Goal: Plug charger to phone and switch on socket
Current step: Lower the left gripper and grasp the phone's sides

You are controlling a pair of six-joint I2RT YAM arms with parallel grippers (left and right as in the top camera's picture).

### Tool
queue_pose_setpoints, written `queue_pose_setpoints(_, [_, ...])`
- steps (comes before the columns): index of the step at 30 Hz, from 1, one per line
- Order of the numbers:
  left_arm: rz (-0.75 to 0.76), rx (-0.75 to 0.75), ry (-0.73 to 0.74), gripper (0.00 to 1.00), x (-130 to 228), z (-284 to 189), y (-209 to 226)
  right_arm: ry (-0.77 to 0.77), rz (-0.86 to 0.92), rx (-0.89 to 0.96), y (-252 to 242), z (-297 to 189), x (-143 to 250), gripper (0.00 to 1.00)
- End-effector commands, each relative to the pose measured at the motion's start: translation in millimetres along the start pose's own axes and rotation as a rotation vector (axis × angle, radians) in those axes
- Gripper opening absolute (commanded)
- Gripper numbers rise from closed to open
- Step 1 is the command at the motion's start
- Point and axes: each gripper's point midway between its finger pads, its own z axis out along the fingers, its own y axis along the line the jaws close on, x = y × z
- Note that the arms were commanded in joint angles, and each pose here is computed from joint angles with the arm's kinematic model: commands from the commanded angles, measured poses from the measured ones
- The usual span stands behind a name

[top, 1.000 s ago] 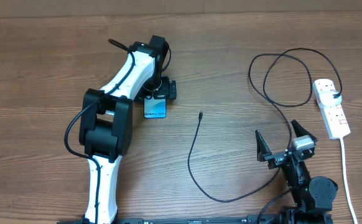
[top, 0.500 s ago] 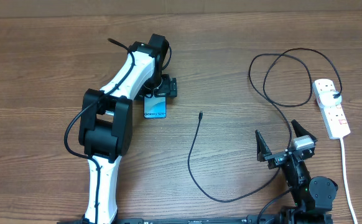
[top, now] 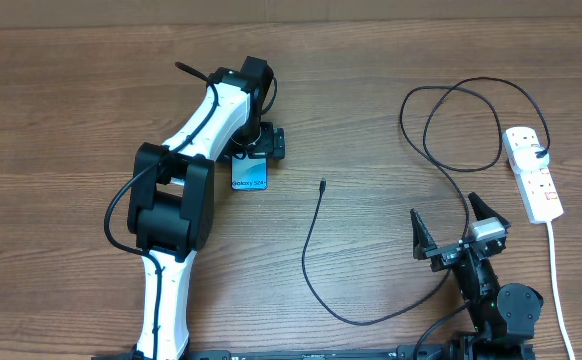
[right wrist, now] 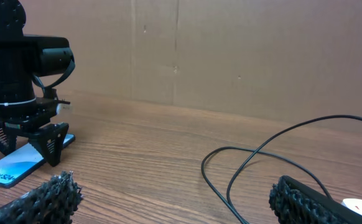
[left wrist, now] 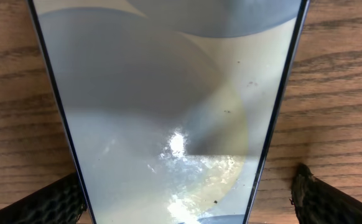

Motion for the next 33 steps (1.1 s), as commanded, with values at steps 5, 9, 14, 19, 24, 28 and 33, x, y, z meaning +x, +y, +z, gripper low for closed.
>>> queue_pose_setpoints(5, [0.015, -0.073, 0.035, 1.0, 9.0, 19.0, 11.9, -0.007, -0.003, -0.008, 1.5, -0.1, 1.0, 1.0])
queue_pose_setpoints(9, [0.031, -0.104, 0.019, 1.0, 5.8, 18.6, 16.9, -0.006, -0.003, -0.008, 1.5, -0.1, 1.1, 1.0])
queue_pose_setpoints(14, [0.027, -0.105, 0.022, 0.82, 6.7, 18.6, 17.5, -0.007, -0.003, -0.008, 1.5, -0.1, 1.0, 1.0])
queue_pose_setpoints(19, [0.011, -0.101, 0.02, 0.92, 6.2, 18.7, 16.3, -0.006, -0.003, -0.008, 1.5, -0.1, 1.1, 1.0])
queue_pose_setpoints(24, [0.016, -0.057, 0.018, 1.0, 4.7, 19.2, 8.4, -0.007, -0.003, -0.008, 1.5, -0.1, 1.0, 1.0])
queue_pose_setpoints(28, [0.037, -0.057, 0.022, 1.0, 5.4, 19.2, 8.8, -0.007, -0.003, -0.008, 1.5, -0.1, 1.0, 1.0])
queue_pose_setpoints(33, [0.011, -0.056, 0.014, 0.98, 4.9, 19.3, 5.6, -0.007, -0.003, -0.008, 1.5, -0.1, 1.0, 1.0])
